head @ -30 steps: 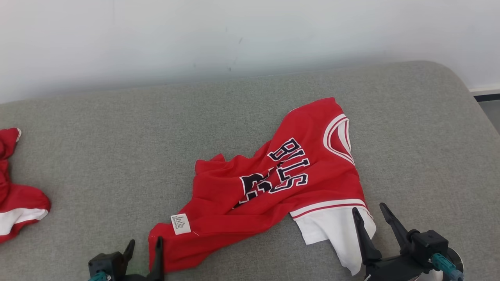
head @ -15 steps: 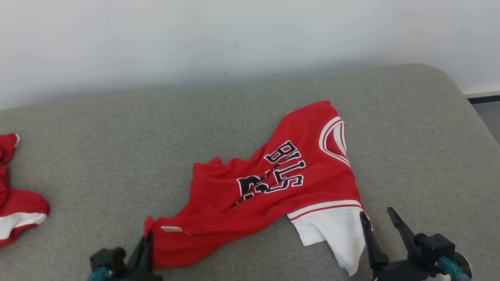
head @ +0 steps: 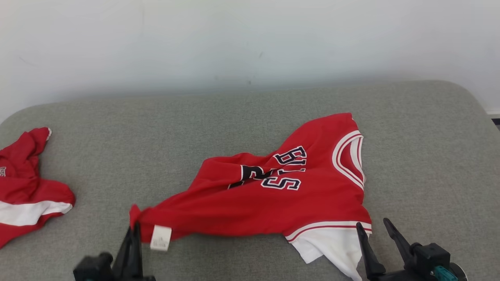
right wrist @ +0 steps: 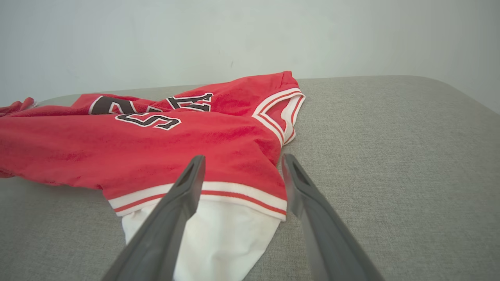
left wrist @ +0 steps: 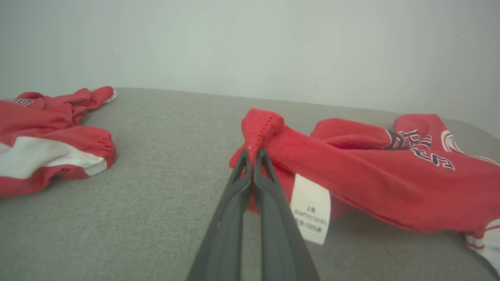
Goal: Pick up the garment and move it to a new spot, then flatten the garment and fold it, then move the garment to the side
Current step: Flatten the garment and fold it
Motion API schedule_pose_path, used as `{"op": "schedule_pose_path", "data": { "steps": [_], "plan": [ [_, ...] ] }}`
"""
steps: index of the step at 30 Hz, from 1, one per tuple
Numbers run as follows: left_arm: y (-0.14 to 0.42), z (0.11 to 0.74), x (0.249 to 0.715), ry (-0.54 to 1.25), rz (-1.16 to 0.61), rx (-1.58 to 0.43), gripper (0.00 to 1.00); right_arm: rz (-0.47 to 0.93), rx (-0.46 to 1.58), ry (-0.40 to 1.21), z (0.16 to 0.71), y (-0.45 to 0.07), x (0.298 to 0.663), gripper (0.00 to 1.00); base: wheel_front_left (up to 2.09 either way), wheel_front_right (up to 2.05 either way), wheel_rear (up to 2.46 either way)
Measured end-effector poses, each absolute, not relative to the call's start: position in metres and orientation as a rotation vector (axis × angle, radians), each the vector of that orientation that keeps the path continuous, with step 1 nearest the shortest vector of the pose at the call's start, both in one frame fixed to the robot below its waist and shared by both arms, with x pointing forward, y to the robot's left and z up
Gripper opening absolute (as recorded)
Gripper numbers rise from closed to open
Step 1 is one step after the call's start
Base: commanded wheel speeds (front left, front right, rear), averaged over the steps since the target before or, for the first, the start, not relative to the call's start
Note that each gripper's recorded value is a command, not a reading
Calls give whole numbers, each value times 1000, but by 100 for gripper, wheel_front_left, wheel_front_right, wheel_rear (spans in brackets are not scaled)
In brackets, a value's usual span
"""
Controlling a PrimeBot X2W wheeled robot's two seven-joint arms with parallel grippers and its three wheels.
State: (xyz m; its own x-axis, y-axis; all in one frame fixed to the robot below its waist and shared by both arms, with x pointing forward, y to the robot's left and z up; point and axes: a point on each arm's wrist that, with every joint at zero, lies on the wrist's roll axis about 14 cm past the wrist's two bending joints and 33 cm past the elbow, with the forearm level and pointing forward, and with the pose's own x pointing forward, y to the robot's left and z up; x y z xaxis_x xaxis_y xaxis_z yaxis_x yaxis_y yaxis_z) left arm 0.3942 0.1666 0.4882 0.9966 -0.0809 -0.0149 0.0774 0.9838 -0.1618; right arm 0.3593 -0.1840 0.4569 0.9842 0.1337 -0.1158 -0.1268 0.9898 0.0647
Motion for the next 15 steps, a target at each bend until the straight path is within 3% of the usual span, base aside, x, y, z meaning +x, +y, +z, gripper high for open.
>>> {"op": "schedule_pose_path", "data": {
  "steps": [5, 6, 15],
  "plan": [
    [165, 444, 357, 153, -36, -228, 0, 128, 69, 153, 447, -184, 355, 100, 0, 0, 0],
    [165, 438, 352, 169, -29, -232, 100, 126, 68, 162, 445, -185, 354, 100, 0, 0, 0],
    [187, 457, 350, 89, 55, -265, 100, 115, 69, 184, 440, -190, 347, 100, 0, 0, 0]
  ]
}}
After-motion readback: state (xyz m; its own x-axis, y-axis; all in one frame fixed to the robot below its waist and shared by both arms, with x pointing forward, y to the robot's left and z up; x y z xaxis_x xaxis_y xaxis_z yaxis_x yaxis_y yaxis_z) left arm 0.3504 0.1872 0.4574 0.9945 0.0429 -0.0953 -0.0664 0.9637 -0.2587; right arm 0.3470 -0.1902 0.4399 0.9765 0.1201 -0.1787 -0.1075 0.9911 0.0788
